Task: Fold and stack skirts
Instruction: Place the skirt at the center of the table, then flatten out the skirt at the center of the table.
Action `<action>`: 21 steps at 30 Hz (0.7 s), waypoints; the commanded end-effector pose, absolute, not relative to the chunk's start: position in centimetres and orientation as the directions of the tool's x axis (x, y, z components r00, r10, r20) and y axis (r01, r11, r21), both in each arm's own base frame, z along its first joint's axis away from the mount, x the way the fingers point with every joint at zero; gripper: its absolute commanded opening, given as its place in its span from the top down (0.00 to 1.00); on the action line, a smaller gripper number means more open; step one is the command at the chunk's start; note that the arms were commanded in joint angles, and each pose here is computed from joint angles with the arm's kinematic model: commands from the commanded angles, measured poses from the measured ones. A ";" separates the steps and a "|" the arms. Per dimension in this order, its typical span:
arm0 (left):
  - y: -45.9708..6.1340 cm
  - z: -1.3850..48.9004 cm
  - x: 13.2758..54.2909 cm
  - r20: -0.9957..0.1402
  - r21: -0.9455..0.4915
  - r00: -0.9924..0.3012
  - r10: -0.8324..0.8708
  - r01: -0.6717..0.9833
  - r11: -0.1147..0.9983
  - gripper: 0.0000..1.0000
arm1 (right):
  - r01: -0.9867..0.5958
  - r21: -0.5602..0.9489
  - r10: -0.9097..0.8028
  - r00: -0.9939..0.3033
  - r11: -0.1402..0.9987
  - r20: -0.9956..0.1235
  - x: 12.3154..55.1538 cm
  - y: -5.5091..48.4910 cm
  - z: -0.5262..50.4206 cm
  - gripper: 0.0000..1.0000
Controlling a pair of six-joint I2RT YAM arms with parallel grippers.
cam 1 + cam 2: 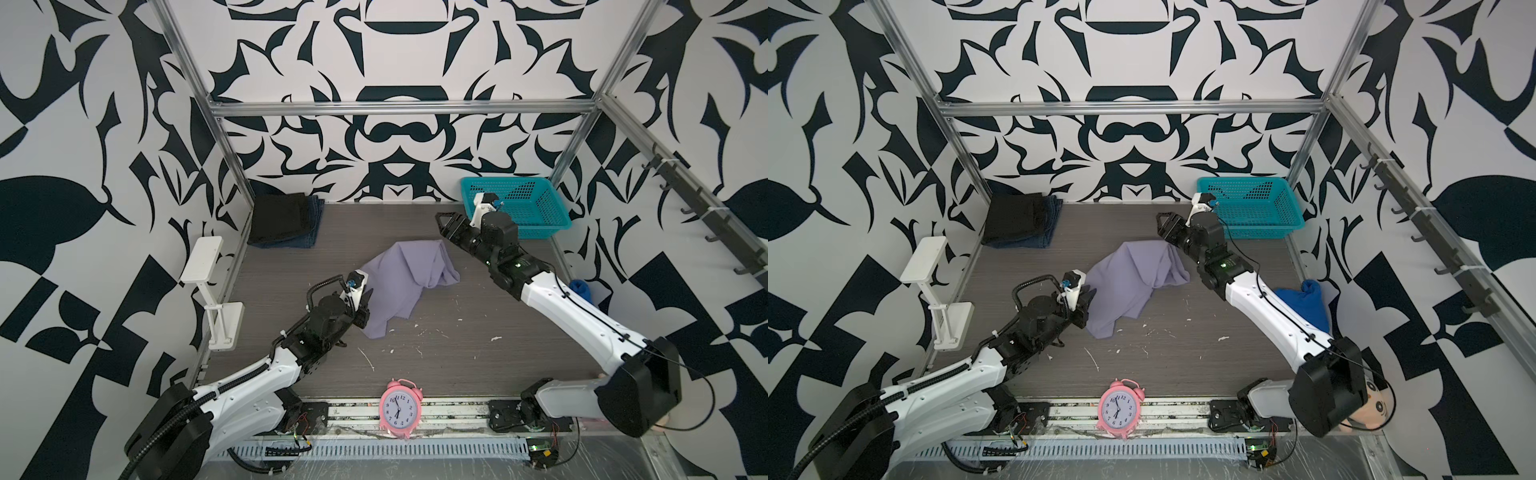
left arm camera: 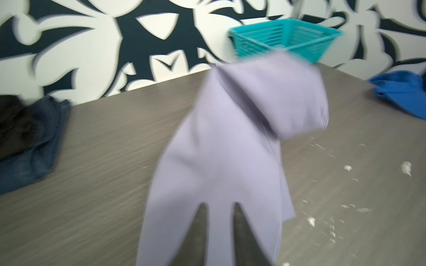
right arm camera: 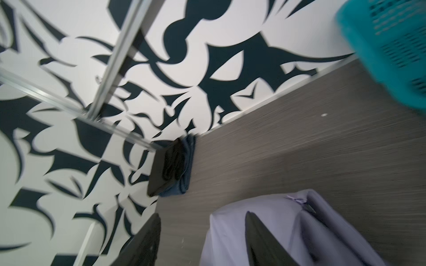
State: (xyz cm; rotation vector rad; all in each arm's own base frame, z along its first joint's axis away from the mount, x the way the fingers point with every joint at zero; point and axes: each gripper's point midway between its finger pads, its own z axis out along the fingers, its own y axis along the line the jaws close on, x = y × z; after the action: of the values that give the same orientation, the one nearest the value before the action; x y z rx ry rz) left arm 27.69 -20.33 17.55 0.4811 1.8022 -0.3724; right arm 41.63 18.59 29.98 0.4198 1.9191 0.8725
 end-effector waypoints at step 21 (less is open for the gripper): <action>-19.1 9.5 23.6 -0.707 -0.517 -0.668 -0.234 0.262 0.815 0.24 | -0.014 0.500 0.280 -0.815 0.866 -0.508 39.2 12.5 13.0 0.26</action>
State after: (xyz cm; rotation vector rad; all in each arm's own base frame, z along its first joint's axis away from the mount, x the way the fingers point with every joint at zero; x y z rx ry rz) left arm 23.66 -17.26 9.27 0.0643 2.1785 -0.6067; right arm 39.11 12.87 13.53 0.2469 2.4459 0.6029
